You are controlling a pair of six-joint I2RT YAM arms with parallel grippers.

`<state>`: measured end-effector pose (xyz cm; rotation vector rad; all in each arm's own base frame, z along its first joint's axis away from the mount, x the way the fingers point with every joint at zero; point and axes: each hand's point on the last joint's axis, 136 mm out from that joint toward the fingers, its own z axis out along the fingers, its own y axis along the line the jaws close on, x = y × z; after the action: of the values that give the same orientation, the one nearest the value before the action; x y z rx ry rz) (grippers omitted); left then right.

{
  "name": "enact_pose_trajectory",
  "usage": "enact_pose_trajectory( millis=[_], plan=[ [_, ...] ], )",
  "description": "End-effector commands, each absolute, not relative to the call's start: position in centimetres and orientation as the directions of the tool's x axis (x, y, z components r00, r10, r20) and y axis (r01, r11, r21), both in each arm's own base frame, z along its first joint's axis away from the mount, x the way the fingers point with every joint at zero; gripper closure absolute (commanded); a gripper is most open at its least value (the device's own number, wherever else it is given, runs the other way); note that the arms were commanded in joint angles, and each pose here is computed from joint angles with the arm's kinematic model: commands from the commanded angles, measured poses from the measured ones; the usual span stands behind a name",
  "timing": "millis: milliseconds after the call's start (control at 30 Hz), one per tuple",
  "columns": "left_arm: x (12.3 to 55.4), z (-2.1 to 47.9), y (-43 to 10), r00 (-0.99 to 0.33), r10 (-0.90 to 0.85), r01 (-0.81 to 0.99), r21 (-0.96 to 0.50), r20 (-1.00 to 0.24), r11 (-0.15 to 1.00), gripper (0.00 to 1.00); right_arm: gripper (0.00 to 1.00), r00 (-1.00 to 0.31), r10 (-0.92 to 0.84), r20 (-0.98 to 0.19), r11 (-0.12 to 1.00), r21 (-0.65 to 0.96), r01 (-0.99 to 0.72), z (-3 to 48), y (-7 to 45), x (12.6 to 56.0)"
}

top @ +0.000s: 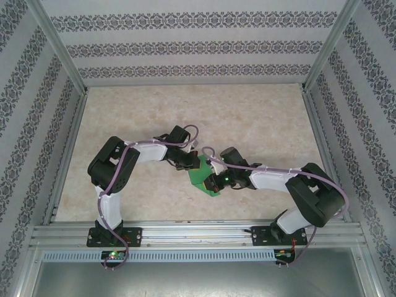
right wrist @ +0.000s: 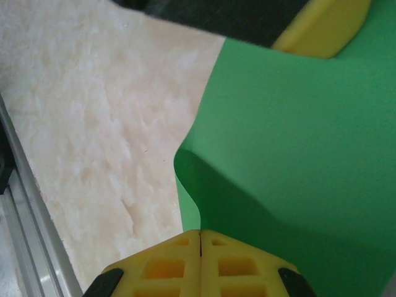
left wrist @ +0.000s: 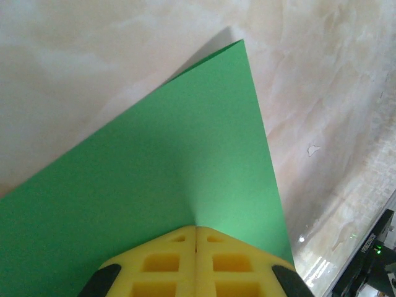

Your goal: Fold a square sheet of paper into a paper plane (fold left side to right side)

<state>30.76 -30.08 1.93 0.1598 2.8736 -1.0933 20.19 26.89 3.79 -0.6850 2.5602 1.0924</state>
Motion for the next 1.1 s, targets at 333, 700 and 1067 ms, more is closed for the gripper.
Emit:
enact_pose_trajectory(
  millis=[333,700,1067],
  plan=[
    [28.8,-0.4,-29.5,-0.991,0.128,0.124,-0.616,-0.037,0.778,1.00,1.00,-0.843,-0.265,-0.468,0.676,0.533,-0.508,4.3,25.8,23.4],
    [28.8,-0.5,-29.5,-0.991,0.131,0.125,-0.613,-0.034,0.780,1.00,1.00,-0.848,-0.270,-0.456,0.697,0.515,-0.499,3.6,25.6,23.9],
    [28.9,-0.6,-29.5,-0.991,0.130,0.123,-0.613,-0.034,0.780,1.00,1.00,-0.857,-0.281,-0.431,0.712,0.506,-0.487,2.7,25.4,23.9]
  ],
)
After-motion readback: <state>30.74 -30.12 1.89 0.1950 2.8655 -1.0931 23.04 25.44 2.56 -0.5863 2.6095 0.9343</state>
